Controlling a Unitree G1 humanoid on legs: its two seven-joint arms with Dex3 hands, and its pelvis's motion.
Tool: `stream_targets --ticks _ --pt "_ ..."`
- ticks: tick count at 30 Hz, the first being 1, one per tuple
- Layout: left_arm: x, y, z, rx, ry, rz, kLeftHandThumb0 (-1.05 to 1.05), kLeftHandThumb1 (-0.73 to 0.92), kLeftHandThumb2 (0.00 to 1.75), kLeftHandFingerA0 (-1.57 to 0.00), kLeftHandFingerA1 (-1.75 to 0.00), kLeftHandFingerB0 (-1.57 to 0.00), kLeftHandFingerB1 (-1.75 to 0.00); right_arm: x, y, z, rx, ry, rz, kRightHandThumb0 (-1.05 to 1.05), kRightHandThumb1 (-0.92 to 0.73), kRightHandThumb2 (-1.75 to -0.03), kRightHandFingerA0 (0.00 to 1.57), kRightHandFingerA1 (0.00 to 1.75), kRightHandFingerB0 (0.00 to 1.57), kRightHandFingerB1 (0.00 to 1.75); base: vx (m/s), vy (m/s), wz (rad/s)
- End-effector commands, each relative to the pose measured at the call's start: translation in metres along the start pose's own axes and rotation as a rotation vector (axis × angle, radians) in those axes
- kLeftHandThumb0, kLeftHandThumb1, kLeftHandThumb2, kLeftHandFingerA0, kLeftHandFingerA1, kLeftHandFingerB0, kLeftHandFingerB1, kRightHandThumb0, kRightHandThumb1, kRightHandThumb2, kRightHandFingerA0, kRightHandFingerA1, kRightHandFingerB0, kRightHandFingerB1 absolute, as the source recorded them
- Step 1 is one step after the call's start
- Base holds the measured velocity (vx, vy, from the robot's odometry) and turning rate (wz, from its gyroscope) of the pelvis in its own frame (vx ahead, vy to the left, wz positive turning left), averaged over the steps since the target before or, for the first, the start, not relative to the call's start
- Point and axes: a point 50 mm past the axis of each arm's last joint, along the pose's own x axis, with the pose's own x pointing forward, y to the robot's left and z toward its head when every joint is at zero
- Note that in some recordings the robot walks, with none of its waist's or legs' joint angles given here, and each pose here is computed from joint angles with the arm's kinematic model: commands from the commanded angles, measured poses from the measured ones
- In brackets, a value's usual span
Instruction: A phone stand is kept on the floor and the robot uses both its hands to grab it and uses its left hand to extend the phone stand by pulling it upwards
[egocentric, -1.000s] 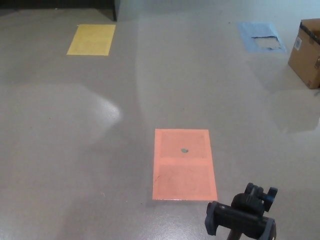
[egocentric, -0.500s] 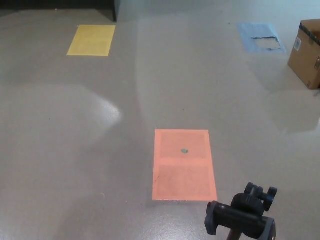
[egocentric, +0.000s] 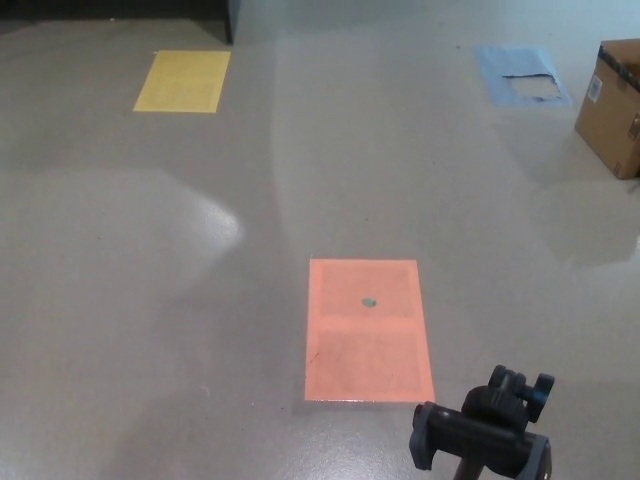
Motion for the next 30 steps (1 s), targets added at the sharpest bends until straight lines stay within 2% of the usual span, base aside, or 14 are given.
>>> stream_targets --ticks 1,3,7,10,12,17,18,20,21,23,24,25,26,30 --pt "-0.0022 -0.0002 0.0069 0.021 -0.116 -0.039 -0.79 0.90 0.67 -0.10 -0.36 -0.15 -0.27 -0.0076 -0.0027 -0.0003 0.003 -0.028 -0.011 -1.05 -0.73 -1.11 0.00 0.13 0.00 0.07 0.00 0.000 0.00" --pt "-0.0015 0.0001 0.0051 0.015 -0.127 -0.031 -0.79 0.75 1.09 -0.02 -0.42 -0.10 -0.36 -0.0073 -0.0025 -0.0010 -0.020 -0.031 -0.018 -1.05 -0.74 -1.12 0.06 0.18 0.00 0.06 0.00 0.000 0.00" --pt "-0.0001 0.0004 0.0037 -0.003 -0.140 -0.029 -0.75 0.74 1.09 -0.03 -0.42 -0.06 -0.35 -0.0076 -0.0026 0.0002 -0.016 -0.035 -0.017 -1.05 -0.74 -1.13 0.04 0.20 0.00 0.07 0.00 0.000 0.00" --pt "-0.0002 0.0000 0.0024 -0.024 -0.136 -0.034 -0.77 0.92 0.69 -0.08 -0.32 -0.15 -0.24 -0.0072 -0.0023 -0.0011 -0.019 -0.039 -0.019 -1.05 -0.75 -1.13 0.05 0.20 0.00 0.07 0.00 0.000 0.00" --pt "-0.0004 0.0003 0.0027 -0.013 -0.144 -0.029 -0.79 0.73 1.07 -0.04 -0.44 -0.08 -0.38 -0.0074 -0.0028 -0.0002 -0.016 -0.041 -0.012 -1.05 -0.75 -1.12 0.03 0.19 0.00 0.08 0.00 0.000 0.00" --pt "-0.0008 0.0007 0.0018 -0.006 -0.138 -0.030 -0.77 0.73 1.09 -0.03 -0.42 -0.08 -0.36 -0.0075 -0.0028 0.0003 -0.013 -0.047 -0.014 -1.00 -0.73 -1.12 0.00 0.29 0.00 0.09 0.00 0.000 0.00" --pt "-0.0004 0.0006 0.0013 -0.016 -0.145 -0.031 -0.77 0.92 0.69 -0.09 -0.33 -0.16 -0.25 -0.0075 -0.0026 0.0015 0.006 -0.049 -0.010 -1.05 -0.75 -1.12 0.04 0.16 0.00 0.07 0.00 0.000 0.00" --pt "-0.0014 0.0007 0.0029 -0.017 -0.146 -0.024 -0.78 0.73 1.06 -0.04 -0.45 -0.08 -0.40 -0.0070 -0.0026 0.0030 -0.010 -0.043 -0.009 -1.05 -0.75 -1.13 0.04 0.20 0.00 0.08 0.00 0.000 0.00" --pt "-0.0018 0.0006 0.0036 -0.016 -0.148 -0.025 -0.76 0.92 0.69 -0.10 -0.36 -0.16 -0.26 -0.0070 -0.0026 0.0025 -0.015 -0.043 -0.007 -1.05 -0.74 -1.11 0.07 0.35 0.00 0.07 0.00 0.000 0.00" --pt "-0.0014 0.0005 0.0031 -0.018 -0.149 -0.022 -0.76 0.92 0.69 -0.09 -0.37 -0.17 -0.26 -0.0058 -0.0025 0.0020 -0.009 -0.037 -0.002 -1.05 -0.74 -1.10 0.08 0.40 0.00 0.06 0.00 0.000 0.00" --pt "-0.0022 0.0004 0.0031 -0.024 -0.147 -0.019 -0.36 0.51 1.10 -0.01 -0.52 0.00 -0.48 -0.0057 -0.0023 0.0021 -0.010 -0.036 0.001 -0.95 -0.66 -1.00 0.07 0.40 0.00 0.00 0.00 0.000 0.00" --pt "-0.0024 0.0001 0.0032 -0.028 -0.149 -0.019 -0.76 0.92 0.69 -0.10 -0.37 -0.17 -0.26 -0.0055 -0.0022 0.0020 -0.013 -0.032 -0.001 -1.05 -0.73 -1.11 0.08 0.34 0.00 0.06 0.00 0.000 0.00" --pt "-0.0022 0.0000 0.0032 -0.025 -0.144 -0.022 -0.78 0.73 1.06 -0.04 -0.45 -0.08 -0.41 -0.0045 -0.0023 0.0018 -0.016 -0.038 -0.004 -1.04 -0.73 -1.11 0.00 0.28 0.00 0.04 0.00 0.000 0.00" --pt "-0.0009 0.0012 0.0024 0.000 -0.132 -0.026 -0.79 0.92 0.70 -0.09 -0.35 -0.16 -0.27 -0.0024 -0.0020 0.0006 -0.017 -0.046 -0.014 -1.00 -0.70 -1.04 0.05 0.48 0.00 0.00 0.00 0.000 0.00"
